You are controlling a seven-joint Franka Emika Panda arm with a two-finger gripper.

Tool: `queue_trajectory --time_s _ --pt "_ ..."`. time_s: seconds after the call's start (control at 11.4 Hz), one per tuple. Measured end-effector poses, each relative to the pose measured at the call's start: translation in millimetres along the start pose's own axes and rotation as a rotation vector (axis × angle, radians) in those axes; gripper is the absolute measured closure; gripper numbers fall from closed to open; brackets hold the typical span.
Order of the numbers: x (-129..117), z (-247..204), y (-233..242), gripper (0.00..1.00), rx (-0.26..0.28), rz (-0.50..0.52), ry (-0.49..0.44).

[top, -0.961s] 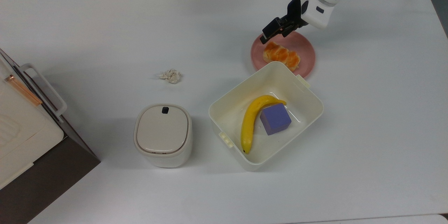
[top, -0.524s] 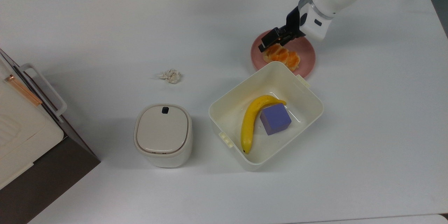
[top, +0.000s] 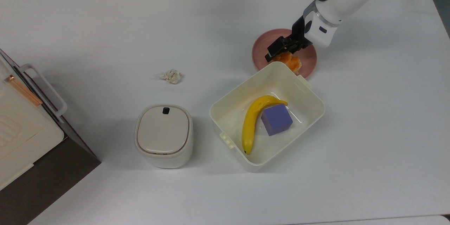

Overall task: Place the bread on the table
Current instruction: 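Lower the gripper and close it around the bread roll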

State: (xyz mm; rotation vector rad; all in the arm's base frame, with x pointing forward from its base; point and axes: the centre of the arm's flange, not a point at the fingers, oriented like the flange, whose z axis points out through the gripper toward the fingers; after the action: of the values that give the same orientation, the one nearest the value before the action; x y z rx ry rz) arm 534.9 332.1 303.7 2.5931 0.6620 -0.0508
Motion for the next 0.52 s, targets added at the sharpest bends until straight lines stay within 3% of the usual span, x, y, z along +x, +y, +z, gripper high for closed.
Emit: queue_trajectory --time_s 0.09,0.35,0.52 --pt "0 2 -1 0.11 -0.001 -0.002 -0.002" --pt "2 1 0 0.61 -0.008 -0.002 0.004" --pt "4 0 10 0.85 -0.01 -0.017 0.009"
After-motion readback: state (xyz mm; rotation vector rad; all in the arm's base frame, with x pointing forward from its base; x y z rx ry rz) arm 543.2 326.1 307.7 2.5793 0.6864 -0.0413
